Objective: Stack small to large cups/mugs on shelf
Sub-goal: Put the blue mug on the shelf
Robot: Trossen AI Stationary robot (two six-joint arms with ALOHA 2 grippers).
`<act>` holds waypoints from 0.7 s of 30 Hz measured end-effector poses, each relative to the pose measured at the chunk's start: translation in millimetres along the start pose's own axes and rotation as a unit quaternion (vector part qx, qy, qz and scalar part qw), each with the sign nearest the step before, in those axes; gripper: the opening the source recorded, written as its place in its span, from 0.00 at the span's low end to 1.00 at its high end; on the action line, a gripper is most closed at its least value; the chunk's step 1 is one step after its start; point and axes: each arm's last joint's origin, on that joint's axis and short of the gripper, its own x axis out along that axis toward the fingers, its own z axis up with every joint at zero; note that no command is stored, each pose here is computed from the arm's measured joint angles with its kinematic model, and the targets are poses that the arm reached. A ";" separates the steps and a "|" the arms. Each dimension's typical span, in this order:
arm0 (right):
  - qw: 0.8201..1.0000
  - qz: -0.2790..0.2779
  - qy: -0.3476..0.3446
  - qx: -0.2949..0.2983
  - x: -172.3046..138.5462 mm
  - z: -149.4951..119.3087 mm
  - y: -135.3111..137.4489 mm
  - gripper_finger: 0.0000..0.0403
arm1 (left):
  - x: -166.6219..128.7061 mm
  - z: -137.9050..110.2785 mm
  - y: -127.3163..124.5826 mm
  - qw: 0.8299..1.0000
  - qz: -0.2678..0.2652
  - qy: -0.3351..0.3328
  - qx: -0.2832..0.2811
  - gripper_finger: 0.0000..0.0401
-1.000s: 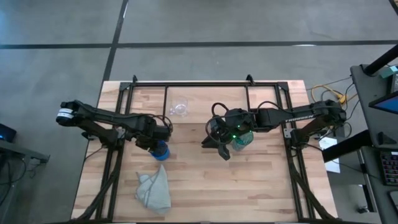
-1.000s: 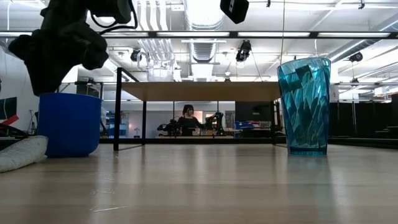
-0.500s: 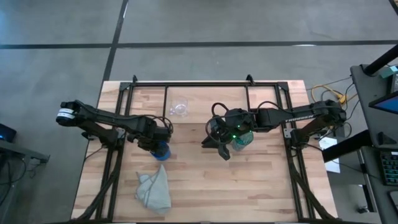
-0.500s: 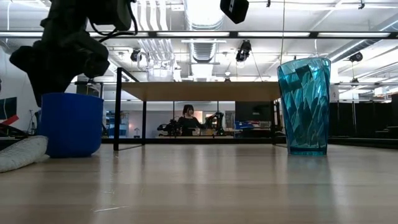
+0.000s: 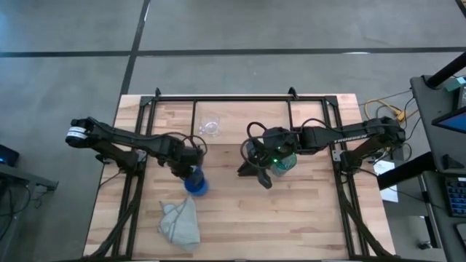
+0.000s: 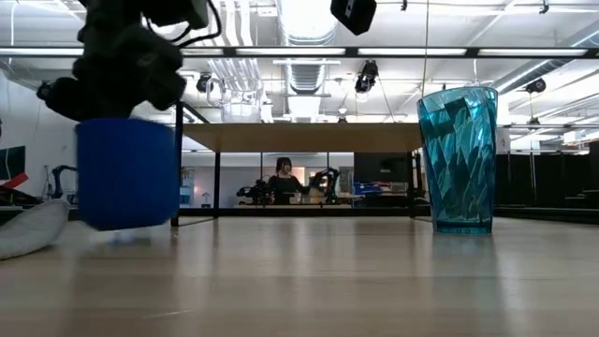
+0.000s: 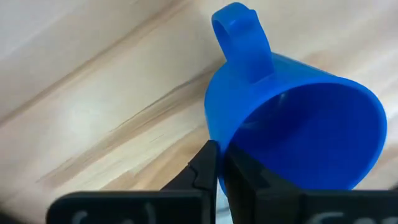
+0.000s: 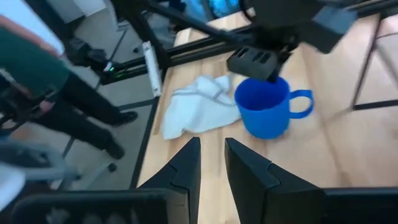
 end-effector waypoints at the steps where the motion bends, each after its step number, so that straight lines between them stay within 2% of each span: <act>1: 1.000 0.004 0.005 0.001 0.1 -0.8 0.3 0.17 | 0.0 1.0 -3.0 1.000 -0.014 -0.007 0.006 0.00; 5: 1.000 -0.001 0.028 0.006 0.3 -5.7 0.0 0.17 | -2.2 4.4 -14.3 0.997 -0.066 -0.030 0.019 0.00; 10: 0.998 -0.011 0.056 0.016 -0.2 -11.2 -1.8 0.17 | -17.8 6.3 -26.6 0.994 -0.095 -0.044 0.038 0.00; 18: 0.998 -0.013 0.062 0.016 -2.3 -12.2 -1.6 0.17 | -60.6 9.1 -50.4 0.982 -0.154 -0.078 0.081 0.00; 21: 0.998 -0.016 0.066 0.015 -8.4 -12.5 -0.1 0.17 | -77.6 7.6 -53.0 0.981 -0.146 -0.088 0.092 0.00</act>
